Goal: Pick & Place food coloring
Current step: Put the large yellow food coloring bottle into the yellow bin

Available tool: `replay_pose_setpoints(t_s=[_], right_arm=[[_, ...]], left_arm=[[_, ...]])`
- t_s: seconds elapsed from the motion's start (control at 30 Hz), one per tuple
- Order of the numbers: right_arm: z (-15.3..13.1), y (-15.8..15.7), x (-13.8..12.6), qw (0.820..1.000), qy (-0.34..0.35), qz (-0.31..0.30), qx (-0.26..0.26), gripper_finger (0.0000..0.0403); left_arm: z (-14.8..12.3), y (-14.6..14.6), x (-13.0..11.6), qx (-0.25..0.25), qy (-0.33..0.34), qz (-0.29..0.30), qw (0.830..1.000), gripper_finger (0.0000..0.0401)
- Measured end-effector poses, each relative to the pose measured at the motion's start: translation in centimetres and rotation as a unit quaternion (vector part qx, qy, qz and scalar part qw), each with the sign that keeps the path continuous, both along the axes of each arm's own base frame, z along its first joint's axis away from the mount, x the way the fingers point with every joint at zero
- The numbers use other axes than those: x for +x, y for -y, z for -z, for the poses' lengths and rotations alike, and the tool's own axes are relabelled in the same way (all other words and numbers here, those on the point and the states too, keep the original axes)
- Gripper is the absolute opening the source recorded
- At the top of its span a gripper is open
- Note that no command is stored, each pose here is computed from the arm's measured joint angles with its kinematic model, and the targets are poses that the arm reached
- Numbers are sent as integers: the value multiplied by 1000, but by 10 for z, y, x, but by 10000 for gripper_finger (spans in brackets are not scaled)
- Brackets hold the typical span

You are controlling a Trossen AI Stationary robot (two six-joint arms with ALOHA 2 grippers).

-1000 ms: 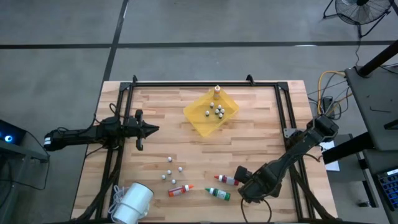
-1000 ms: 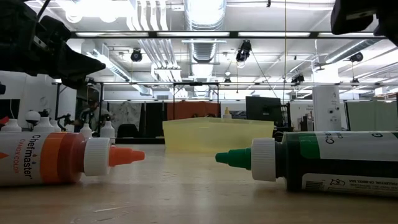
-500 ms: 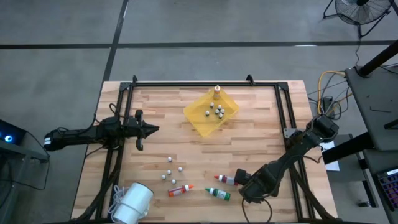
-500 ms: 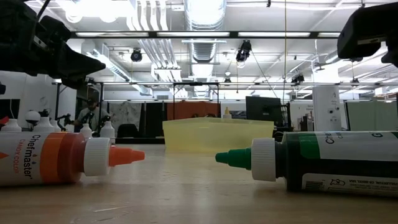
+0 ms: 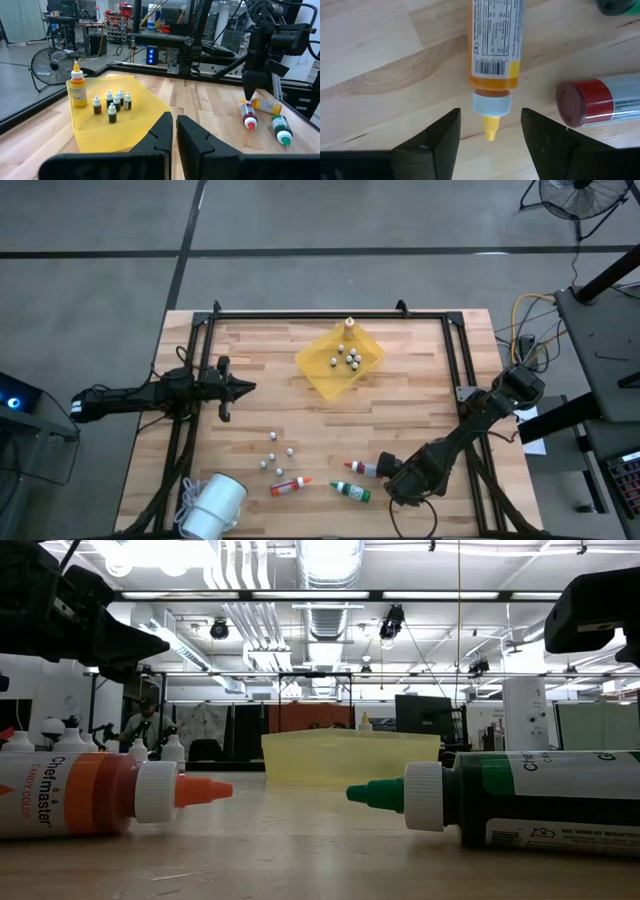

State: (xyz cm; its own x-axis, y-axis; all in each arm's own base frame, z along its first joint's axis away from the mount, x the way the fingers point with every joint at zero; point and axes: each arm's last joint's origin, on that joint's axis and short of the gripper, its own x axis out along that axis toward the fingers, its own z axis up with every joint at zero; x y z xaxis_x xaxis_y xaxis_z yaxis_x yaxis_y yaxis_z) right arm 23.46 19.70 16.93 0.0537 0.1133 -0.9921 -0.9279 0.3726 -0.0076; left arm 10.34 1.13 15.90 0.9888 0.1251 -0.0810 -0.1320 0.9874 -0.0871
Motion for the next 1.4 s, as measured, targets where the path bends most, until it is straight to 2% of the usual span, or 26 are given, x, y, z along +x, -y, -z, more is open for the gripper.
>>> replay_pose_setpoints(t_s=[1.13,1.4], right_arm=[[10,0,0,999,20,-21,20,200],[13,0,-1,999,9,-23,36,176]], left_arm=[[0,0,0,0,0,0,1000,0],[0,0,0,0,0,0,1000,0]])
